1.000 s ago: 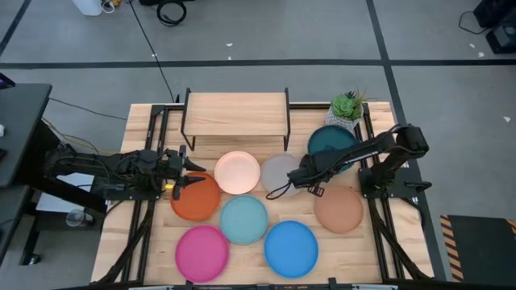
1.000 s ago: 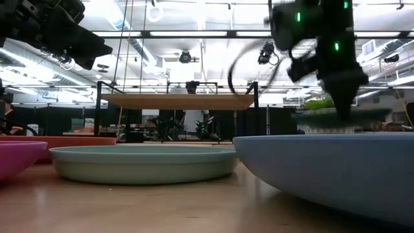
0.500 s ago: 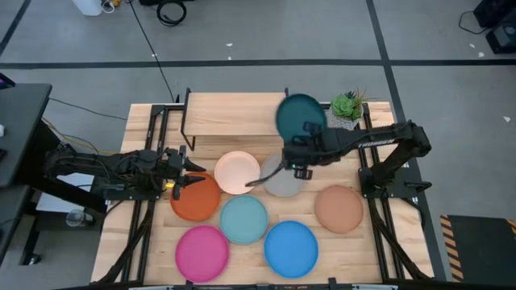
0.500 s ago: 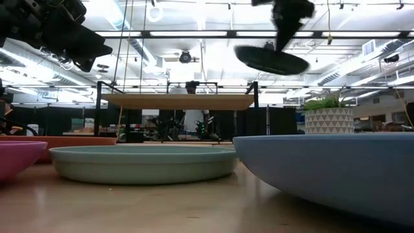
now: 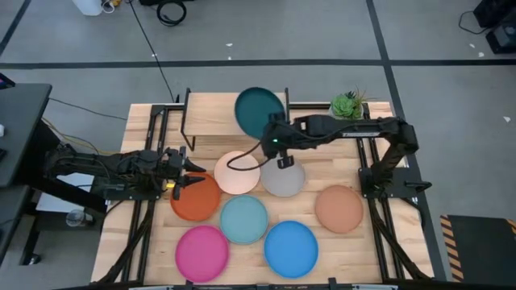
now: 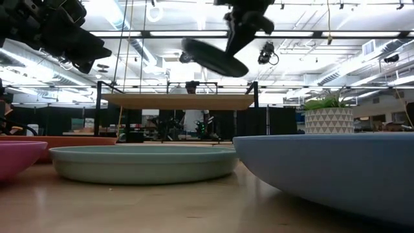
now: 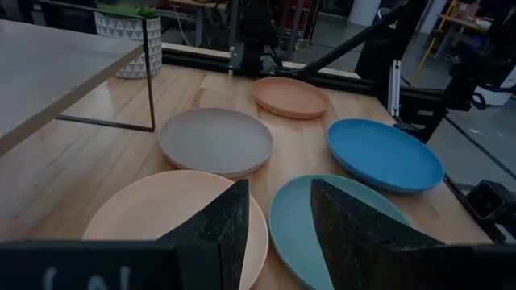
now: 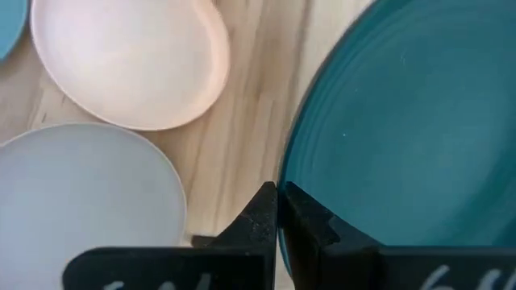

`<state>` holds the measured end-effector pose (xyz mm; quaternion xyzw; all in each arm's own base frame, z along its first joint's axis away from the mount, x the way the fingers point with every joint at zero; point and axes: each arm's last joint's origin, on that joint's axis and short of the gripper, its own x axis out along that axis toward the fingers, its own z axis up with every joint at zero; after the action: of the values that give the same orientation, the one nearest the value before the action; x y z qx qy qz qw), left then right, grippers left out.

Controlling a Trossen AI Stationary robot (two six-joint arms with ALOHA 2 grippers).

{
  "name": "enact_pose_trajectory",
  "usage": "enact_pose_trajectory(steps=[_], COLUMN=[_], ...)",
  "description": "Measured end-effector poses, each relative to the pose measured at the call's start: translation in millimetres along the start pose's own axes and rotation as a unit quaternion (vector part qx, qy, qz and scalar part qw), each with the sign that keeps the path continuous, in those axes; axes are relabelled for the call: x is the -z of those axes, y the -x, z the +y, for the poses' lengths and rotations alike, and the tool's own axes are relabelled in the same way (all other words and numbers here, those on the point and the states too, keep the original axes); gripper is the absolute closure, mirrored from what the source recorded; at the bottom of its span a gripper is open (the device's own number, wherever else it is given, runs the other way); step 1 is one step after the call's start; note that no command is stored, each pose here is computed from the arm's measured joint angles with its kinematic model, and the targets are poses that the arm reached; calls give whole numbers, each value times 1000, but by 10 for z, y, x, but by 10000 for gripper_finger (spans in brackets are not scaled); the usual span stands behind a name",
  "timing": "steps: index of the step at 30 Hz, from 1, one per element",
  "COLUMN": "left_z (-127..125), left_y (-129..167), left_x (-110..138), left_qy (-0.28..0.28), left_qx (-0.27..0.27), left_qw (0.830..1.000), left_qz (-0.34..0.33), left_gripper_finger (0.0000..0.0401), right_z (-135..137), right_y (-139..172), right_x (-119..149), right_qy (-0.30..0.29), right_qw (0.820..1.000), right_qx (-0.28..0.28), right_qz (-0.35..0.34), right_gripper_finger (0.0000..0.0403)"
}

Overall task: Place and stack plates onto a shelf
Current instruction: Put the dark green plate on the shelf, then stack the orange plate on top of the dark green plate on the shelf

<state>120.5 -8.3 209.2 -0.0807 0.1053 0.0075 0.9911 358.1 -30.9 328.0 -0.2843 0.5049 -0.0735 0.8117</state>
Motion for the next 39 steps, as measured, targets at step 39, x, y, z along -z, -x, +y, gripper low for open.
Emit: enact_pose_trajectory(steps=[39], left_z=[-263], left_y=[-101], left_x=[-120], left_qy=[46], left_qx=[47], left_qw=[986], left_qz=[152], left_gripper_finger=[260], right_z=[47], right_y=[31], right_x=[-149], right_qy=[-89], right_qw=[993], right_qx=[-11], right_qz=[73], right_gripper_finger=[305])
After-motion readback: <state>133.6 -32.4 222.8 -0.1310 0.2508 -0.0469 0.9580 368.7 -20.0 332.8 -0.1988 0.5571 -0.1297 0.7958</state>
